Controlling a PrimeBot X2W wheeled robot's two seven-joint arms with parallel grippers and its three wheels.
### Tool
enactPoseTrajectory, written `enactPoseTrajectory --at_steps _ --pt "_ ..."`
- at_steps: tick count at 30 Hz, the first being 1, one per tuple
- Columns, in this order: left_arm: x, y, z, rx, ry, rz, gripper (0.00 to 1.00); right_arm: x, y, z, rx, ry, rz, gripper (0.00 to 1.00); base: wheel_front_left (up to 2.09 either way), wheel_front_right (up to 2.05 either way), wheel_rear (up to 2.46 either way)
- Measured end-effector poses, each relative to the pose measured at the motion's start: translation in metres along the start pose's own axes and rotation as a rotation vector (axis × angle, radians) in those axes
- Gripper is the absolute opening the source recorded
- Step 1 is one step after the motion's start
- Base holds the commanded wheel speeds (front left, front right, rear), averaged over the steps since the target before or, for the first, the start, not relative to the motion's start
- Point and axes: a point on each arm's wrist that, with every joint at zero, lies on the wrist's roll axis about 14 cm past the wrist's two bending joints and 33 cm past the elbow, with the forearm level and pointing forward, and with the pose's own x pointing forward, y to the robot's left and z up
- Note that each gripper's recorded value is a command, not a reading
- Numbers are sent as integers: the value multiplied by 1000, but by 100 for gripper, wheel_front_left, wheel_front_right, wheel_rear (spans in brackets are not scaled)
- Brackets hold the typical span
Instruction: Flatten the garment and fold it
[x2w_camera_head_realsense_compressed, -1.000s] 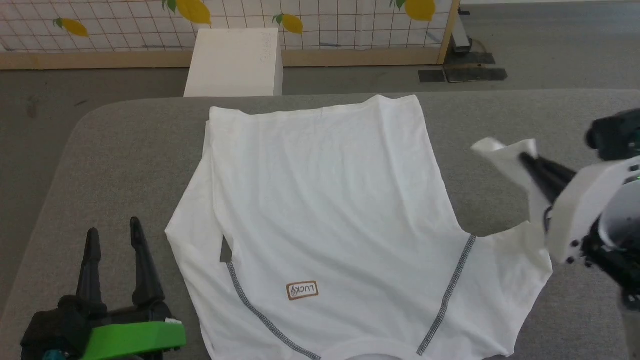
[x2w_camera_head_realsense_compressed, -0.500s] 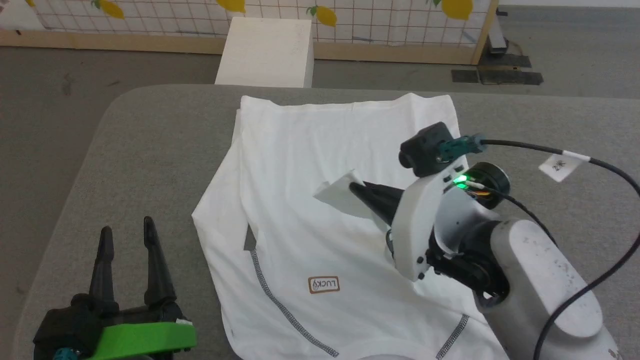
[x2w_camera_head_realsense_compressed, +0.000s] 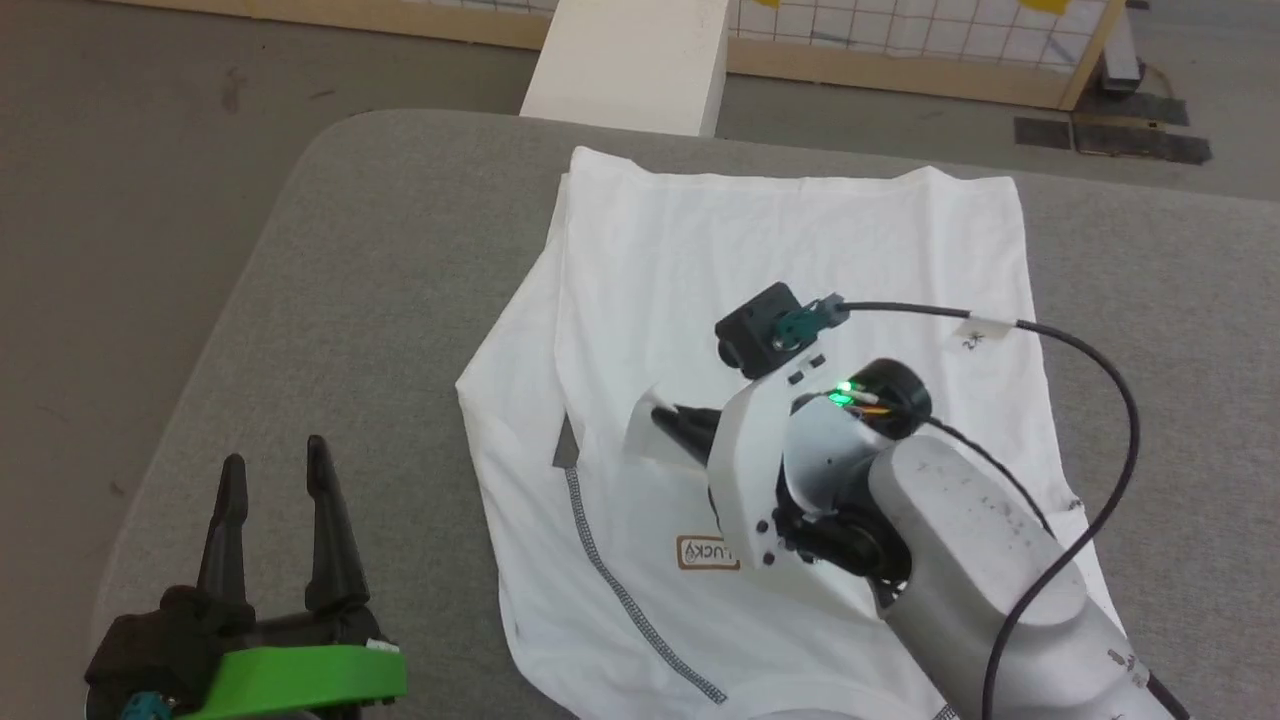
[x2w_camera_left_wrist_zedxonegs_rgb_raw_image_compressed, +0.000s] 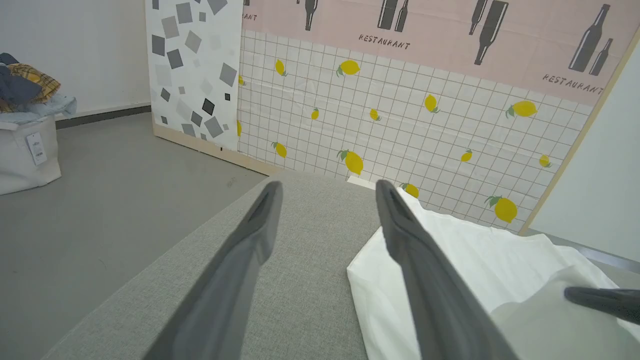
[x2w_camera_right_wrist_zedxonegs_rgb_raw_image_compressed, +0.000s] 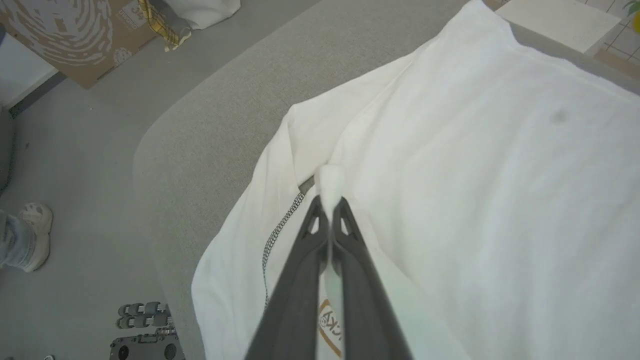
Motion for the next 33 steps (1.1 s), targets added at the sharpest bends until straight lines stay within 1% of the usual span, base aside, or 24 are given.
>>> enactPoseTrajectory --at_steps 3,6,8,10,13,15,17,19,21,22,26,28,30,33 --pt "0 2 -2 3 8 8 100 4 4 2 38 -22 24 100 0 0 0" --pt "0 1 -5 1 16 2 100 -1 -3 23 97 -119 21 100 0 0 0" --pt "1 -3 -7 -3 20 -9 100 -11 -16 43 131 -206 -5 100 0 0 0" --pt "1 -6 -8 -7 21 -19 100 -26 -32 62 143 -292 -46 100 0 0 0" --pt "2 -10 -7 -13 18 -35 100 -59 -65 89 162 -434 -134 100 0 0 0" --pt "3 -14 -7 -16 15 -47 100 -90 -93 104 153 -540 -226 100 0 0 0" --pt "4 -17 -6 -19 12 -58 100 -122 -119 106 162 -626 -324 100 0 0 0" --pt "5 -19 -5 -21 9 -66 100 -156 -144 98 181 -701 -437 100 0 0 0" --pt "6 -22 -5 -23 8 -74 100 -181 -159 86 199 -748 -520 100 0 0 0" --pt "7 -24 -6 -25 8 -81 100 -200 -169 76 209 -776 -585 100 0 0 0" --pt "9 -30 -7 -32 10 -101 100 -253 -188 36 232 -820 -786 100 0 0 0" --pt "10 -33 -9 -33 14 -110 100 -273 -193 15 240 -817 -869 100 0 0 0" --pt "11 -35 -11 -36 20 -118 100 -287 -196 -2 264 -817 -928 100 0 0 0" --pt "13 -39 -16 -40 34 -128 100 -299 -196 -20 279 -804 -978 100 0 0 0"
